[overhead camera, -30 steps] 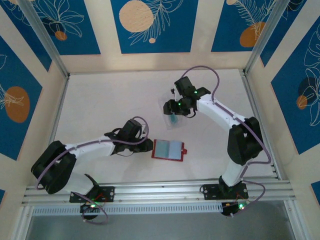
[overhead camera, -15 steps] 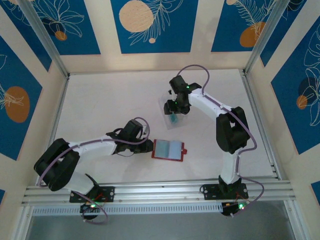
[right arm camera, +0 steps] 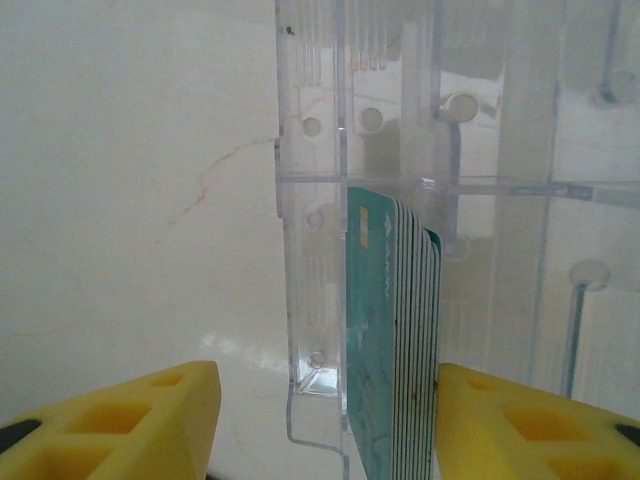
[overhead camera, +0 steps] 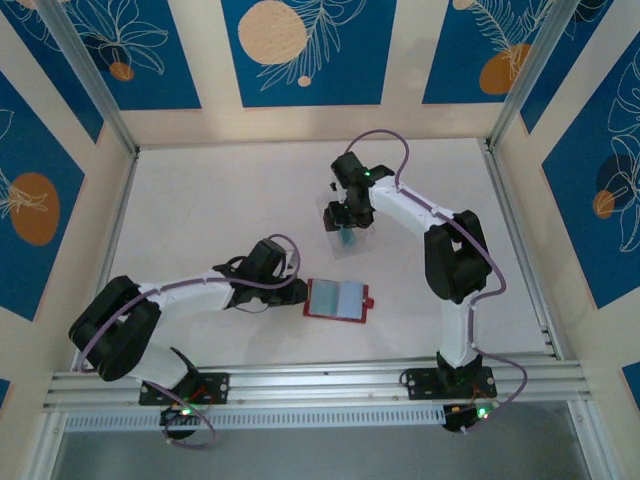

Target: Put the credit cards into the card holder

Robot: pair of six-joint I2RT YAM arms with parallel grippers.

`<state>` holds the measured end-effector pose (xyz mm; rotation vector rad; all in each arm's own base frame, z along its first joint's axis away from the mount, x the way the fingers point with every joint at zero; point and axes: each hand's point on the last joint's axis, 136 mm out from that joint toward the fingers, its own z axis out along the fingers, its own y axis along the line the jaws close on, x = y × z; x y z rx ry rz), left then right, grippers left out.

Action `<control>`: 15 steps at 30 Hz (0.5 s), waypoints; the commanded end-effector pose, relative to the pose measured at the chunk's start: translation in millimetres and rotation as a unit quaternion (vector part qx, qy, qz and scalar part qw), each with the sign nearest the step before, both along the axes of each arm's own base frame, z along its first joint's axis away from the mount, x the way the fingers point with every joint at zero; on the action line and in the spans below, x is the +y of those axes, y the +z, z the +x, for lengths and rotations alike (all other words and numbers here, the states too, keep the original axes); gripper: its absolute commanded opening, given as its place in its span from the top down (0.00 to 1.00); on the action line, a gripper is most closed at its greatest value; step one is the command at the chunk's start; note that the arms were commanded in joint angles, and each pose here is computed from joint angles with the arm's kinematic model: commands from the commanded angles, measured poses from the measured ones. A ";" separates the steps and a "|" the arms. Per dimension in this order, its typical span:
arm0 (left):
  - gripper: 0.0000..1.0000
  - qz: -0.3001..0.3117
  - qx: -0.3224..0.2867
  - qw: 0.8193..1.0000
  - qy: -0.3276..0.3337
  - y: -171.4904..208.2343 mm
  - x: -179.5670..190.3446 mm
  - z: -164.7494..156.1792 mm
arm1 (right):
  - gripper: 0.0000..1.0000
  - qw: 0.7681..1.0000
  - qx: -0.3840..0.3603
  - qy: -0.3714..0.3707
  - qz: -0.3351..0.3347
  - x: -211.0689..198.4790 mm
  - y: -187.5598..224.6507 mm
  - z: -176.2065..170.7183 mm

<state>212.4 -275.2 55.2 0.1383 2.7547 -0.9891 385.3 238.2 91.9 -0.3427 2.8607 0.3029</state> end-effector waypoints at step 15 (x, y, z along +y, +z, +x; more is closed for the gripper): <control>0.79 -0.003 0.004 1.000 0.001 -3.4 0.8 1.6 | 0.45 0.997 0.030 0.034 0.070 26.4 12.2 -10.8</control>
